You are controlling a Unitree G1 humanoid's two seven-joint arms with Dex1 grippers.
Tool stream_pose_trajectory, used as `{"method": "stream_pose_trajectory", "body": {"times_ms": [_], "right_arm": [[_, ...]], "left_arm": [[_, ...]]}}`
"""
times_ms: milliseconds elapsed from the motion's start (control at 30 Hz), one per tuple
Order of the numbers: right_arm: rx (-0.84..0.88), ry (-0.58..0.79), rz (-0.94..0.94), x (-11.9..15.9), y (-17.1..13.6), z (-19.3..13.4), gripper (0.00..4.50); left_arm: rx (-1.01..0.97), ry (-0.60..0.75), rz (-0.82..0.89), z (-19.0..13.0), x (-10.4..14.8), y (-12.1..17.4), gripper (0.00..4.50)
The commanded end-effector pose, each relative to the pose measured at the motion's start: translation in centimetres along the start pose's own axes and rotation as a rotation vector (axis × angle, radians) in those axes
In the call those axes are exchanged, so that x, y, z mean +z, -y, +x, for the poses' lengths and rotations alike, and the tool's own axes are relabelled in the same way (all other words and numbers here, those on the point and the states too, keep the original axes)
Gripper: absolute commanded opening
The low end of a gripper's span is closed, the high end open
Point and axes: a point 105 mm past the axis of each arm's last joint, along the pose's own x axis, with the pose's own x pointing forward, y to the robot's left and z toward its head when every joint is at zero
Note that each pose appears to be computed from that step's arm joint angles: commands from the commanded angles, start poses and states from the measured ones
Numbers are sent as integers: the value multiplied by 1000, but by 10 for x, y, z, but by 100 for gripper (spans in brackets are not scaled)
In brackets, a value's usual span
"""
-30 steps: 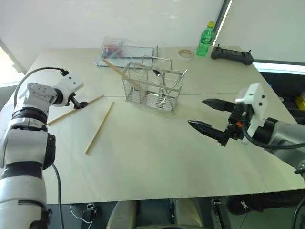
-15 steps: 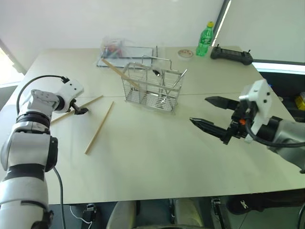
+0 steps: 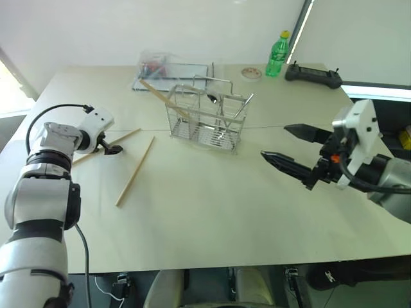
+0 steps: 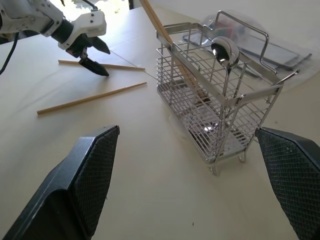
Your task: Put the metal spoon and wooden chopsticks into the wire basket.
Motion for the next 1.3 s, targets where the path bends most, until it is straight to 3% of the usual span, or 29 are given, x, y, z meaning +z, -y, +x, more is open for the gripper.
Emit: {"method": "stream_pose_trajectory", "body": {"times_ms": [33,67,133,533,1000,1100,1233,1300], "right_arm": [[-22,40,-25,12,3,-4,450],[-24,41,-23,12,3,-4,450],[-28,42,-19,11,3,-4,450],[-49,44,-13,11,6,-4,450],[-59,35,-9,12,8,-8,450],[-65,37,-6,13,9,-8,450],[-66,37,-4,13,9,-8,450],[-67,38,-5,13,9,-7,450]], "left_arm": [[-22,-22,-6,6,-3,7,397],[-17,-20,-9,6,-2,7,373],[-2,-28,0,6,-3,5,277],[56,-17,15,4,1,-3,277],[86,-66,-8,16,-16,7,277],[77,-45,-29,16,-12,8,200],[74,-42,-31,16,-11,8,1],[75,-45,-29,16,-12,8,1]]}}
